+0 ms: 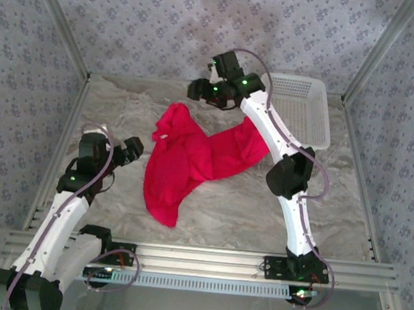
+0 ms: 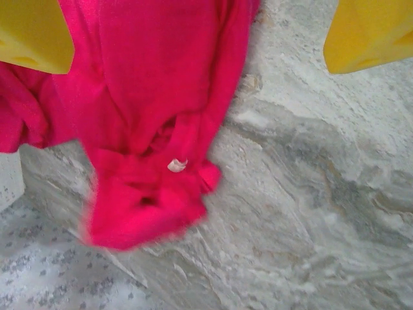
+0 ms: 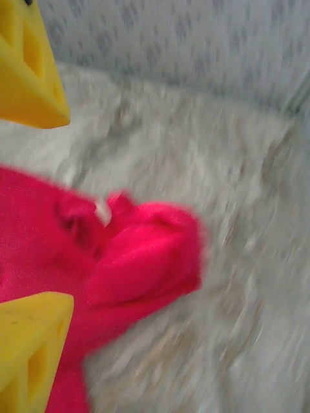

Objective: Fold the inside-out t-shirt

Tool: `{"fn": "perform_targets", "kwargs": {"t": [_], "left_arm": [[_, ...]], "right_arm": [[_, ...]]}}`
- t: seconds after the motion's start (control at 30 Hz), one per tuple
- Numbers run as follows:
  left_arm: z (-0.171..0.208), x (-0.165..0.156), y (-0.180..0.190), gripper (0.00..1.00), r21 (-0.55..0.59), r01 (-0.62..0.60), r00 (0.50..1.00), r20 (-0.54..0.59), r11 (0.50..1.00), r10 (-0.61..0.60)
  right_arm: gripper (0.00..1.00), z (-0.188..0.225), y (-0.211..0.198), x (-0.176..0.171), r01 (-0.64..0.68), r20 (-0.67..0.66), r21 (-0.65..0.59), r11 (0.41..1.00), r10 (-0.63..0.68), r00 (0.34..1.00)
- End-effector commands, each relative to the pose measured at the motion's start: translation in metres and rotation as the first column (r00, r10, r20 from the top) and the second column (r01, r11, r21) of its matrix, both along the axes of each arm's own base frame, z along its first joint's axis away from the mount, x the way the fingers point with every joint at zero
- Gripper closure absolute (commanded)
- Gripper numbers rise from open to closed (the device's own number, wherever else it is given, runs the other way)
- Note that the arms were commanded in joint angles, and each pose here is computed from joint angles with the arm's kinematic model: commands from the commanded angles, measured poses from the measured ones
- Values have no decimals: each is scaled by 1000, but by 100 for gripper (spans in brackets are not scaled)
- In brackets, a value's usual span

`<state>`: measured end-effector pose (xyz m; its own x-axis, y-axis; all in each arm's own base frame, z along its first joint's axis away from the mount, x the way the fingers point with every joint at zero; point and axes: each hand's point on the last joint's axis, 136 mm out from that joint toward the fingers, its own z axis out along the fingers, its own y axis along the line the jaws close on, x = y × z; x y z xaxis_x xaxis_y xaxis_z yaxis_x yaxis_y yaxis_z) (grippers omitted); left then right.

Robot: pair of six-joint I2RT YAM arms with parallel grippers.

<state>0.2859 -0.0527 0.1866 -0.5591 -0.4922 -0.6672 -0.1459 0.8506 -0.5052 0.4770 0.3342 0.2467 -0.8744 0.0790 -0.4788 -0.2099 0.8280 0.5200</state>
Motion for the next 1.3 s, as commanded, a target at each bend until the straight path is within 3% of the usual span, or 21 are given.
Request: {"fn": "perform_targets", "kwargs": {"t": [0.0,0.17,0.43,0.57,0.7,0.93,1.13,1.27], "left_arm": [[-9,6,-29,0,-62,104,995,4,993,-104],[-53,15,-58,0,-7,169,981,-100,986,-169],[-122,27,-85,4,45,250,920,-322,967,-223],[-148,30,-79,8,49,206,887,-431,977,-166],[-163,29,-36,12,61,50,844,-536,997,-10],[-158,23,37,15,39,-185,797,-579,982,173],[-151,30,47,21,53,-207,790,-580,977,199],[-123,32,44,24,53,-174,824,-540,983,175]], "right_arm": [[28,28,-79,-1,148,-2,-80,986,-149,989],[28,-6,-124,14,198,-49,-115,973,-205,978],[28,-57,-118,67,197,-36,-150,969,-205,978],[29,-85,-131,94,281,-34,-170,944,-291,956],[30,-116,-163,106,366,-87,-205,908,-390,917],[30,-141,-246,92,439,-150,-360,823,-515,844],[30,-114,-270,93,482,-103,-319,816,-535,838],[32,-89,-259,85,446,-78,-318,837,-492,867]]}}
